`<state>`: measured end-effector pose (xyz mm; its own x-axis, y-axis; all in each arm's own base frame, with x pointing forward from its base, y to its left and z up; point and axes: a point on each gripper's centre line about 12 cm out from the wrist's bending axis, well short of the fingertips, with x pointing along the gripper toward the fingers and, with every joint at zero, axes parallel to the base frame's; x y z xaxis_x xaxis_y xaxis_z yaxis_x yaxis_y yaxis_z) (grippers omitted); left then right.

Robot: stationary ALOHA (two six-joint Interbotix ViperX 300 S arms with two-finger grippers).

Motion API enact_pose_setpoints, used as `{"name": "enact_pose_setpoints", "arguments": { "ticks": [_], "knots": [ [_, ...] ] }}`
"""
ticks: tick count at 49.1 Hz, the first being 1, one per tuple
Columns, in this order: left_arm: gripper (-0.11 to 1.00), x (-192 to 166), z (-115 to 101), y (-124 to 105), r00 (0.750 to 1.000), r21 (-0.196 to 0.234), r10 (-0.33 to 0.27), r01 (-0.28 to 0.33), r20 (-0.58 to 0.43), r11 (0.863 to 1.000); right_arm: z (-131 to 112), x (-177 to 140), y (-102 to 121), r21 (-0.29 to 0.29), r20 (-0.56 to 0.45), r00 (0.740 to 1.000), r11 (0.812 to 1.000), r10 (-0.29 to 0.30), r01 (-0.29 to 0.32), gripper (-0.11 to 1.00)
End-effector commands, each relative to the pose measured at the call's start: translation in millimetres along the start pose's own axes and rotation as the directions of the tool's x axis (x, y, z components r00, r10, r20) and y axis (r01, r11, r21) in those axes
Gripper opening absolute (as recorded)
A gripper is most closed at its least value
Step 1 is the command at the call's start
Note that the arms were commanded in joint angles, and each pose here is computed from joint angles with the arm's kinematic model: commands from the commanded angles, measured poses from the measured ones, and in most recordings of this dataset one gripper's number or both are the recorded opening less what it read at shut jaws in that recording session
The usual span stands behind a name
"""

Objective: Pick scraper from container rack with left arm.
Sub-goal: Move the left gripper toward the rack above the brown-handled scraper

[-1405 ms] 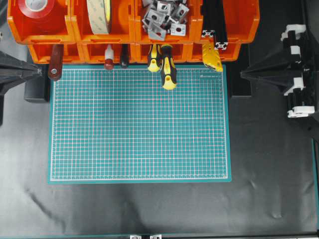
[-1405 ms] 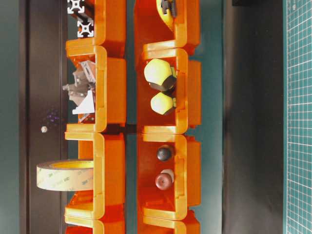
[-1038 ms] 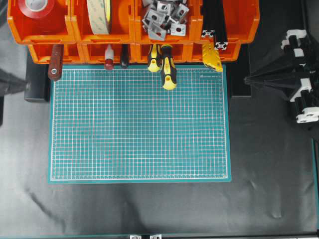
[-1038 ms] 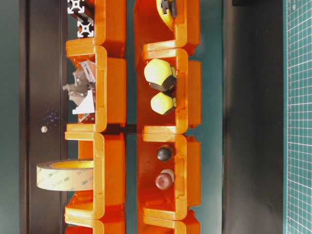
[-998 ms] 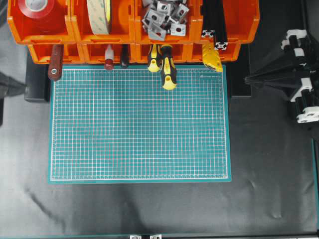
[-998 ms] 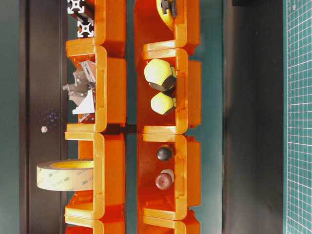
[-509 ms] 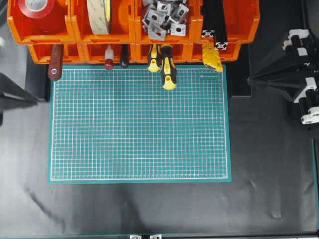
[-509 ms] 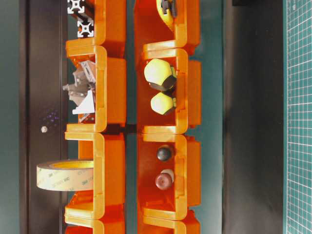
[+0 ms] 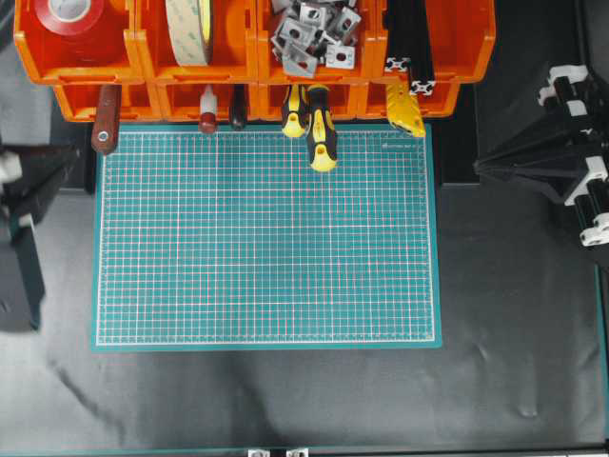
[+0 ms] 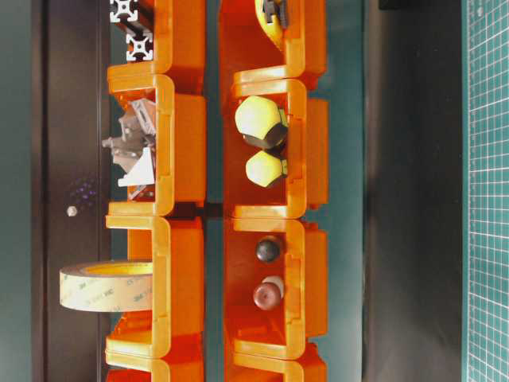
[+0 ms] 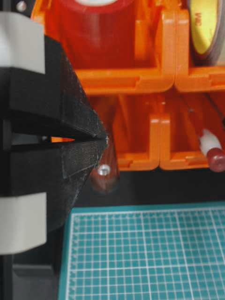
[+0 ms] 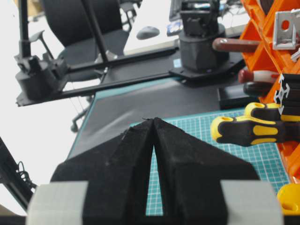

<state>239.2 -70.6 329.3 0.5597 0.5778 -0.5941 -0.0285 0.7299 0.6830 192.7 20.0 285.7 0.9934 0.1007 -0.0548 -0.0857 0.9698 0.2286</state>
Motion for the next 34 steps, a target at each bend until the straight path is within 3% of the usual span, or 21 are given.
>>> {"name": "enact_pose_setpoints", "arguments": {
  "ticks": [1, 14, 27, 30, 34],
  "knots": [
    [0.00, 3.7, 2.6, -10.4, 0.999, -0.022, 0.034, -0.035, -0.014, 0.999, 10.2, 1.6, 1.8, 0.005, 0.017, 1.000, 1.000, 0.001, -0.001, 0.01],
    [0.00, 28.0, 0.1, -35.6, 0.991, 0.069, 0.090, -0.083, -0.104, 0.994, 5.8, 1.7, 0.0, 0.005, -0.009, 1.000, 1.000, -0.008, 0.008, 0.01],
    [0.01, 28.4, 4.1, -36.1, 0.997, 0.049, 0.054, -0.051, -0.062, 0.997, -0.3, 2.7, -2.0, 0.004, -0.026, 1.000, 1.000, -0.016, 0.016, 0.01],
    [0.08, 29.8, 4.9, -36.8, 0.998, 0.047, 0.042, -0.039, -0.048, 0.998, -1.1, 2.6, -2.2, 0.004, -0.029, 0.999, 1.000, -0.016, 0.016, 0.01],
    [0.29, 32.8, 4.6, -37.2, 0.999, 0.040, 0.027, -0.026, -0.037, 0.999, -2.2, 2.2, -2.5, 0.004, -0.032, 0.999, 1.000, -0.017, 0.017, 0.01]
  ]
}}
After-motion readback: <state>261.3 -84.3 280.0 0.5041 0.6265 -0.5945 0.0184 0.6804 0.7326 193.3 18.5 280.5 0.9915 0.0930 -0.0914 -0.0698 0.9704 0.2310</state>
